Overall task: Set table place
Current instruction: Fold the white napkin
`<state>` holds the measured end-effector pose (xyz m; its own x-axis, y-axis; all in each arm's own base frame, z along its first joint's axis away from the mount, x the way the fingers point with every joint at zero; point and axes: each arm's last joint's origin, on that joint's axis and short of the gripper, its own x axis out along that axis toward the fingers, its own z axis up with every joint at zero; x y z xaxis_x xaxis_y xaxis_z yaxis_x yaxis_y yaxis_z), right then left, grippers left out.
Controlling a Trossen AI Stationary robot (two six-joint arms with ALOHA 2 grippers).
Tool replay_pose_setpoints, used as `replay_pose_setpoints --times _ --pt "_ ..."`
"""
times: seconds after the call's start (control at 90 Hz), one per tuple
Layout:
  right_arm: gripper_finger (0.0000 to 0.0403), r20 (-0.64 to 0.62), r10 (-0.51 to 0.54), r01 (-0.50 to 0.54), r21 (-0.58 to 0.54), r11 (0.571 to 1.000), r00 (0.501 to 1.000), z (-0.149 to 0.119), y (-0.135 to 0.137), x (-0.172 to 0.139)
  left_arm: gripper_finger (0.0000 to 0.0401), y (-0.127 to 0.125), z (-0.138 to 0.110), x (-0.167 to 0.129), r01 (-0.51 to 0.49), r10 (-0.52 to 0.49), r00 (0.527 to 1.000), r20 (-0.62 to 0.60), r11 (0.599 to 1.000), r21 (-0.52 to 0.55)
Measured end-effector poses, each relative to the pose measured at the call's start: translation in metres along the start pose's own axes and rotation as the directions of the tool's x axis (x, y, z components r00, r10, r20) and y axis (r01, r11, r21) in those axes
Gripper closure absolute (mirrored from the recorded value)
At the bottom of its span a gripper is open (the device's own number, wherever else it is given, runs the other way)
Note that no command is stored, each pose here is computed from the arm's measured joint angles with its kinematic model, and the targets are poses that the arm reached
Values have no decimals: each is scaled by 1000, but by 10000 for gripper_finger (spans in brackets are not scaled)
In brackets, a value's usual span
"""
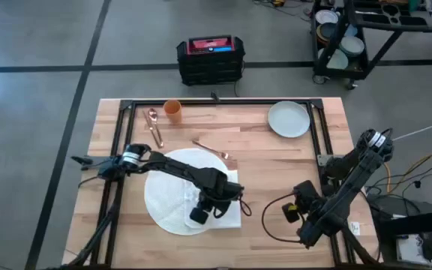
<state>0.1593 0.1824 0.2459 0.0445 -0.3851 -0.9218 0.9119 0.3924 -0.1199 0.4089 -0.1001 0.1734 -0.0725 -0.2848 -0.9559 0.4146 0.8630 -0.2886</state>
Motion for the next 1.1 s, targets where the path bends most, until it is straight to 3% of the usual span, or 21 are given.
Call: replay_pose_setpoints --times 0.289,0.422,0.778,1.1 --pt "376 12 -8 8 -5 1000 1000 1 -1 0 401 -4 -5 0 22 -24 999 -46 999 -46" --pt "374 12 -10 10 -6 1000 1000 1 -1 0 401 -9 -4 -1 90 -92 995 -37 994 -60" --pt "375 16 -16 16 -18 1000 1000 1 -2 0 401 -36 -7 1 162 -165 982 -91 986 -39" --pt "380 22 -27 27 -22 999 999 2 -3 0 401 -61 -15 5 205 -219 955 -201 975 -88"
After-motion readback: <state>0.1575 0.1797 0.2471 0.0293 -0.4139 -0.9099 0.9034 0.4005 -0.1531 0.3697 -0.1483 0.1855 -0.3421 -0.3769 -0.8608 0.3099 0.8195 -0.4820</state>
